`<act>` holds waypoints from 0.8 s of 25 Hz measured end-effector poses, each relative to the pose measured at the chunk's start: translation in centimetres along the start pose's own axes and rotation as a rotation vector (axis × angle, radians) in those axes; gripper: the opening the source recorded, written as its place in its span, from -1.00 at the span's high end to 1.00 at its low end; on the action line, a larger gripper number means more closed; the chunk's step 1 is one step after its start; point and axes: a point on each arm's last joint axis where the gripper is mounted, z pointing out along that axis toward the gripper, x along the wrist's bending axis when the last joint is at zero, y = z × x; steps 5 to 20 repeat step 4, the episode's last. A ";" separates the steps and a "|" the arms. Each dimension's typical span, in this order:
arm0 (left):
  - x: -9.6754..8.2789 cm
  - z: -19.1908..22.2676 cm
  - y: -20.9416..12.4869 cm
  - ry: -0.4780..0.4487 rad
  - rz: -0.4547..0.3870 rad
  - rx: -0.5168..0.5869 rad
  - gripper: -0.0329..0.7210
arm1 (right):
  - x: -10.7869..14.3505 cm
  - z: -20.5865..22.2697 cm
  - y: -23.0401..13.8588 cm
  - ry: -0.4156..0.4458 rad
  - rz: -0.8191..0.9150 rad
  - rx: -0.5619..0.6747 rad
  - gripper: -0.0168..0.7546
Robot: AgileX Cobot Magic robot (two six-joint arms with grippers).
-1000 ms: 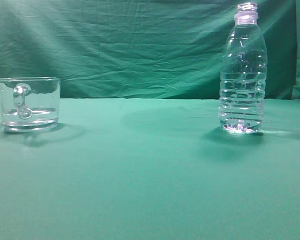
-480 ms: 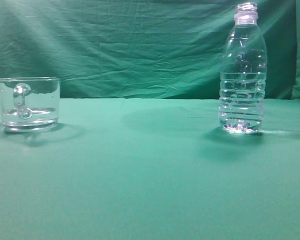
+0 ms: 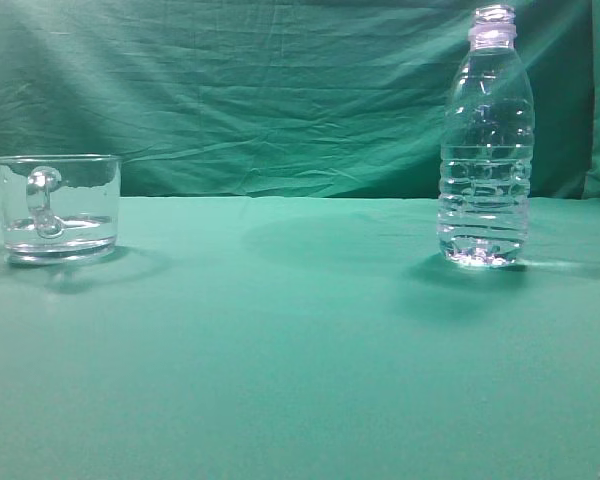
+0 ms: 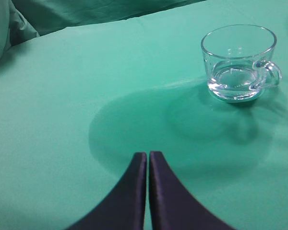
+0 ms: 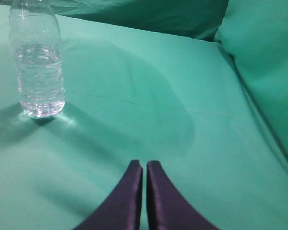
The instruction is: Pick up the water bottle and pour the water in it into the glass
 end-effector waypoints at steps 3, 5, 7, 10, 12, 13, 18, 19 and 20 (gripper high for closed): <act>0.0 0.0 0.0 0.000 0.000 0.000 0.91 | 0.0 0.0 0.0 0.000 0.000 0.000 0.96; 0.0 0.0 0.0 0.000 0.000 0.000 0.91 | 0.0 0.0 0.0 0.000 0.000 0.000 0.96; 0.0 0.0 0.0 0.000 0.000 0.000 0.91 | 0.0 0.0 0.0 0.000 0.000 0.000 0.96; 0.0 0.0 0.0 0.000 0.000 0.000 0.91 | 0.0 0.0 0.0 0.000 0.000 0.000 0.96; 0.0 0.0 0.0 0.000 0.000 0.000 0.91 | 0.0 0.0 0.0 0.000 0.000 0.000 0.96; 0.0 0.0 0.0 0.000 0.000 0.000 0.91 | 0.0 0.0 0.0 0.000 0.000 0.000 0.96; 0.0 0.0 0.0 0.000 0.000 0.000 0.91 | 0.0 0.0 0.0 0.000 0.000 0.000 0.96; 0.0 0.0 0.0 0.000 0.000 0.000 0.91 | 0.0 0.0 0.0 0.000 0.000 0.000 0.96; 0.0 0.0 0.0 0.000 0.000 0.000 0.91 | 0.0 0.0 0.0 0.000 0.000 0.000 0.96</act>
